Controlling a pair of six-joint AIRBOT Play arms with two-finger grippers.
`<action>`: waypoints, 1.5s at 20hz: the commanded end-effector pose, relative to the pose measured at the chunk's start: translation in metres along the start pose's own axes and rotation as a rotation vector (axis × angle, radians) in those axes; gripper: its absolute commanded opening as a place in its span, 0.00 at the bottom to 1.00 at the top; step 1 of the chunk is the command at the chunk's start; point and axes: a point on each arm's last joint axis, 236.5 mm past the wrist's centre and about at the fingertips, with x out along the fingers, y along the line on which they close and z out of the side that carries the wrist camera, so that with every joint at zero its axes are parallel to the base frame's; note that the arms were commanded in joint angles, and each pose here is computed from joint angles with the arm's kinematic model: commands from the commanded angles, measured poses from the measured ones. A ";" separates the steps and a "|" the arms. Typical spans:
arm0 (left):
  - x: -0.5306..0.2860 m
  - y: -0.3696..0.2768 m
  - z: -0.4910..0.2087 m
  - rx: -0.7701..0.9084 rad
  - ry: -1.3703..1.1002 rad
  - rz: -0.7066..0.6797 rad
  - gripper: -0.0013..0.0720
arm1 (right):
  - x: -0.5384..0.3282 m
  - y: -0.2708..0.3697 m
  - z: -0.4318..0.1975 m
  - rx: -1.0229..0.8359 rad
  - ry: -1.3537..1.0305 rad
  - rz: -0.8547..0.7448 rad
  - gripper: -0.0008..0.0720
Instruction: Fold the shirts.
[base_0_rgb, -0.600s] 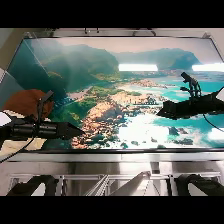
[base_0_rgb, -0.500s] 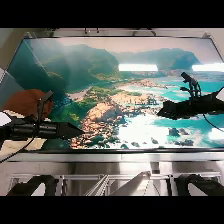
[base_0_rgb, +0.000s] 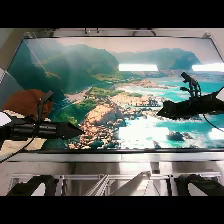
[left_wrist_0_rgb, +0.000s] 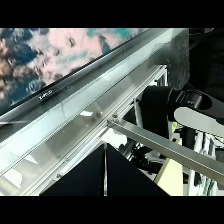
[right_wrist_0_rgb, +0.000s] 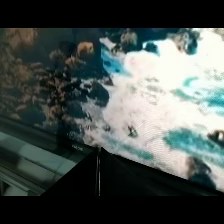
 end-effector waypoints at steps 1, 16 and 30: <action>0.000 0.000 0.000 0.001 0.000 0.000 0.05 | 0.000 0.000 0.000 -0.001 0.000 0.001 0.04; -0.008 0.012 0.043 -0.005 -0.182 0.053 0.04 | 0.003 -0.004 0.038 0.012 -0.147 -0.003 0.04; -0.283 0.131 0.114 -0.243 -0.665 0.612 0.99 | 0.014 -0.013 0.043 0.004 -0.136 -0.012 0.74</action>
